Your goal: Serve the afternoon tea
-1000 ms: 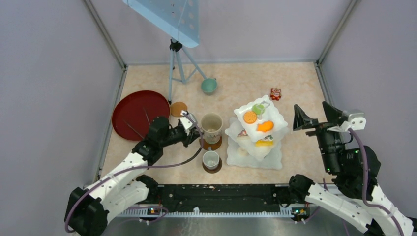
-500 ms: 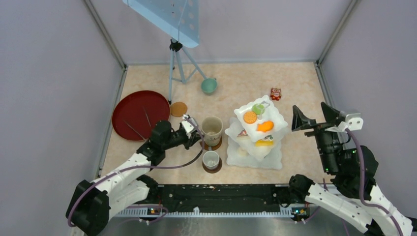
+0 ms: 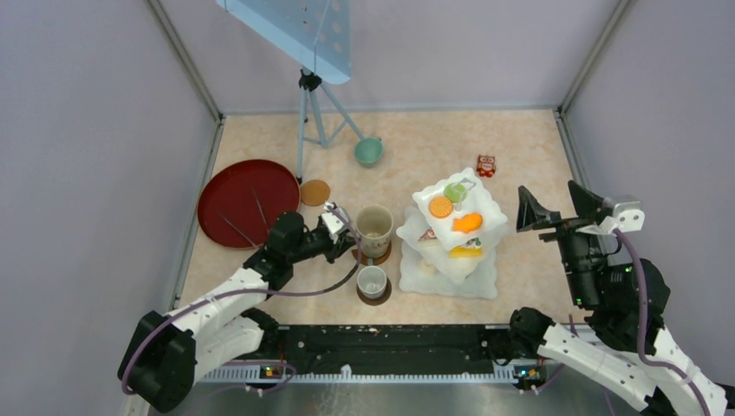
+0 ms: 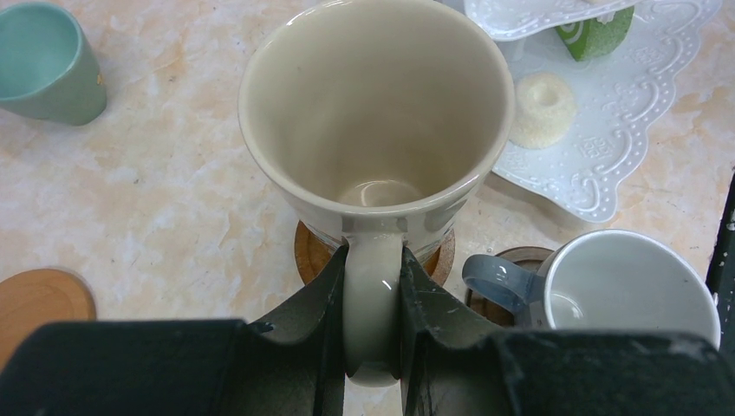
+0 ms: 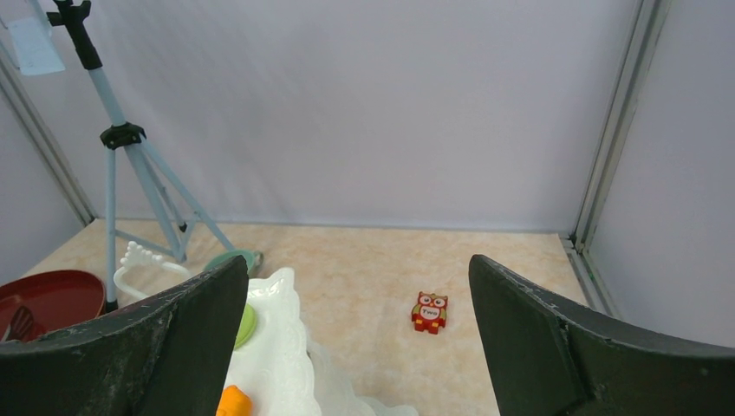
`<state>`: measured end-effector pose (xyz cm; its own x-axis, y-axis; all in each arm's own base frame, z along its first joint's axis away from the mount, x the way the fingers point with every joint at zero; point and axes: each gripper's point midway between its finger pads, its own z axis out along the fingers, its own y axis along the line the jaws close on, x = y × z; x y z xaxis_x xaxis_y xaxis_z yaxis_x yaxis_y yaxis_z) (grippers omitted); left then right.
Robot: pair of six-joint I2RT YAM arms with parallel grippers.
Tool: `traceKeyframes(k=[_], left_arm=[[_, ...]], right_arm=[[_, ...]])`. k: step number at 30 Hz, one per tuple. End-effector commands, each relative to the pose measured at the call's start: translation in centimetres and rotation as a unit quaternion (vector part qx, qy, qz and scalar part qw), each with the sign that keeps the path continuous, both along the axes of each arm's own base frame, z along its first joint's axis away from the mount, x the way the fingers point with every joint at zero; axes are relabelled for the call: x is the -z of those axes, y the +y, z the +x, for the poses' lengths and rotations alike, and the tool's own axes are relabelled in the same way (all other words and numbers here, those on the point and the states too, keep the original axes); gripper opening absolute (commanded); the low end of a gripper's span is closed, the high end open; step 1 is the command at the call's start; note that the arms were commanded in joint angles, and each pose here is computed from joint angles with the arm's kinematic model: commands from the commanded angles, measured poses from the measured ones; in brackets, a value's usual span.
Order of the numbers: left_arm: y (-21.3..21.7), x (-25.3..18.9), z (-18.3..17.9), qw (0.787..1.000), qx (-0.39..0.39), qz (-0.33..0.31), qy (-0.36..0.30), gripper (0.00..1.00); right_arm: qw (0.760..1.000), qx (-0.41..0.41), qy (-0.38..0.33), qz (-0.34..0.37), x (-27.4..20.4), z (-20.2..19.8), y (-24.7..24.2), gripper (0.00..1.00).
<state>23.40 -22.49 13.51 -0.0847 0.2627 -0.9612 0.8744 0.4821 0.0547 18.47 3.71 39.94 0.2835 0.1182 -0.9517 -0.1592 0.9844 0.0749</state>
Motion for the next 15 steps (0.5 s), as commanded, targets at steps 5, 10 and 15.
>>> traceKeyframes(k=[5,10,15], left_arm=[[-1.3,-4.1,1.2,0.996,0.017,-0.033,-0.086,0.00],[-1.3,-3.5,1.3,0.996,0.013,-0.024,-0.082,0.00],[-1.2,-3.2,1.4,0.997,0.010,-0.014,-0.075,0.01]], right_arm=[[1.000,0.001,-0.013,0.012,-0.7,-0.6,-0.8,0.96],[1.000,0.003,-0.014,0.010,-0.7,-0.6,-1.0,0.96],[1.000,0.005,-0.016,0.009,-0.8,-0.7,-1.1,0.96]])
